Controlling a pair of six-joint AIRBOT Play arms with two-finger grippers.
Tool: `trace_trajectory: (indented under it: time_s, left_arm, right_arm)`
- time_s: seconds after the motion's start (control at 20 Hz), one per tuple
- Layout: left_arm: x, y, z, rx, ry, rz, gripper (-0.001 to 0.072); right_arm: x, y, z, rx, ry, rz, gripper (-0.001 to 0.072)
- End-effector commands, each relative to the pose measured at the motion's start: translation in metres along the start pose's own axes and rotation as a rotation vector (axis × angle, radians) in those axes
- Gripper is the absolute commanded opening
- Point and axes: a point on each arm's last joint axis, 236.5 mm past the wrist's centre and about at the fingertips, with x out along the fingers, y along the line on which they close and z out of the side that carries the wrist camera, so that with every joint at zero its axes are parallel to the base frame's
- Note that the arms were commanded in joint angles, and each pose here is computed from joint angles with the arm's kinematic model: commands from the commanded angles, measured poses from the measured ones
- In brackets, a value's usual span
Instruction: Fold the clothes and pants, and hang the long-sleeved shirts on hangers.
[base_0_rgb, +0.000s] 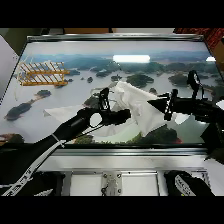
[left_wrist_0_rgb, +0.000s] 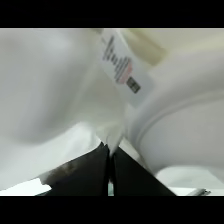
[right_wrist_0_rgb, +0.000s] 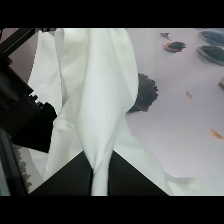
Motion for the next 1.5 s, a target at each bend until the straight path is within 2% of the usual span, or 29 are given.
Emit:
trace_trajectory:
  time_s: [0.0, 0.2, 0.45, 0.8, 1.0, 1.45]
  left_arm:
    - [-0.033, 0.032, 0.028, 0.050, -0.039, 0.102, 0.0013]
    - [-0.090, 0.077, 0.052, 0.127, -0.063, 0.250, 0.0013]
    - [-0.128, 0.099, 0.054, 0.115, -0.110, 0.254, 0.0013]
    - [-0.124, 0.112, 0.045, 0.132, -0.102, 0.265, 0.0013]
    - [-0.110, 0.111, 0.064, 0.180, -0.083, 0.296, 0.0013]
    - [-0.117, 0.143, 0.100, 0.127, -0.100, 0.357, 0.0013]
  right_arm:
    - [-0.003, 0.005, 0.006, 0.044, -0.007, -0.007, 0.0014]
    - [-0.008, 0.012, 0.014, 0.091, -0.017, -0.014, 0.0014]
    - [-0.014, 0.024, 0.024, 0.153, -0.028, -0.020, 0.0013]
    - [-0.025, 0.057, 0.039, 0.177, -0.041, 0.012, 0.0013]
    - [-0.029, 0.063, 0.045, 0.158, -0.054, 0.007, 0.0014]
    - [-0.032, 0.068, 0.049, 0.158, -0.063, 0.002, 0.0013]
